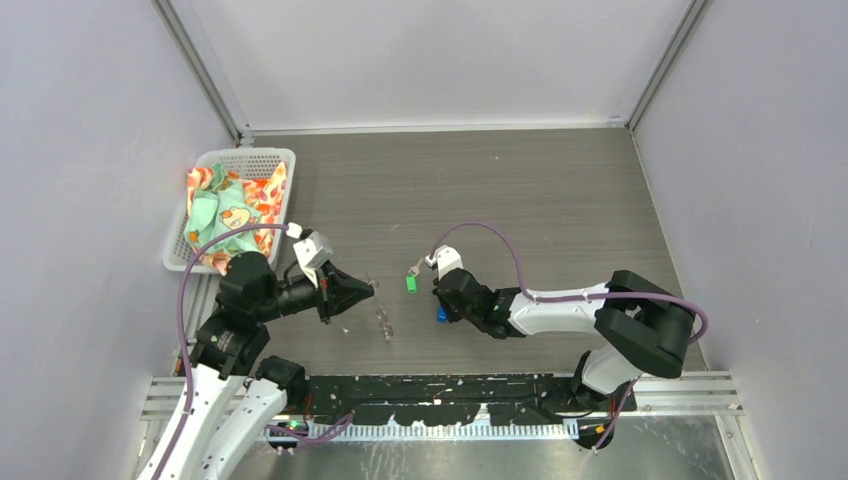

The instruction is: Put the keys on the keyring

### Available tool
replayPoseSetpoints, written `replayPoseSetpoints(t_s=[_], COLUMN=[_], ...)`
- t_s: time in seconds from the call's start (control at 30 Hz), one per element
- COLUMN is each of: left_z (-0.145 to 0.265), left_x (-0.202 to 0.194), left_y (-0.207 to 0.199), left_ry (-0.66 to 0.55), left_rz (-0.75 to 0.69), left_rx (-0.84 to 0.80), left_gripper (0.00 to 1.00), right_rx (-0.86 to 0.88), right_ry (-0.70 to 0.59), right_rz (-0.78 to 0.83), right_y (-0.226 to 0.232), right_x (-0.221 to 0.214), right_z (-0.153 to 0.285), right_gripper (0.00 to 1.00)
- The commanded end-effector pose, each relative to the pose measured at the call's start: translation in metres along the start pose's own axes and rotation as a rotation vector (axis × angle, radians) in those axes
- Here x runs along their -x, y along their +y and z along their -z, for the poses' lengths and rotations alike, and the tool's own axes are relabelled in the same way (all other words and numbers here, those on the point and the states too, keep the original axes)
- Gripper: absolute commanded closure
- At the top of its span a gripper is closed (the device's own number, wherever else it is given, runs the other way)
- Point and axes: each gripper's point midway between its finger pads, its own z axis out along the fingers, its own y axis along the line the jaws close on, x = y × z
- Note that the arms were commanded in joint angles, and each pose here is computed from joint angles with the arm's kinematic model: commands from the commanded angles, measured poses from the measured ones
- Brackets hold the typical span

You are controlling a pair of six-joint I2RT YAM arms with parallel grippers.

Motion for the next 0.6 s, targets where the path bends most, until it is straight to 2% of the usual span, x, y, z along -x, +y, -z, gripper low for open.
replayPoseSetpoints(t_s=[0.0,0.27,0.57], left_z=[0.004,0.003,-0.002], left_x=[0.024,0.019,0.002], left_y=[-0.008,-0.006,0.010], left_ry=[-0.056,-0.048,-0.012], left_rz=[-0.043,-0.038,-0.078], left_rx=[-0.011,-0.008,0.028], left_gripper=[0.99,0.99,0.99], right_rx=[0.018,0.103,0.417], right_ry=[-0.064,-0.118,-0.238], right_rz=[-0.011,-0.005,-0.028], right_y=[0.009,0.019,0.065], right_x=[0.025,0.046,0.099], right_z=[0.000,0.022,0.115], right_gripper=[0.99,0.99,0.99])
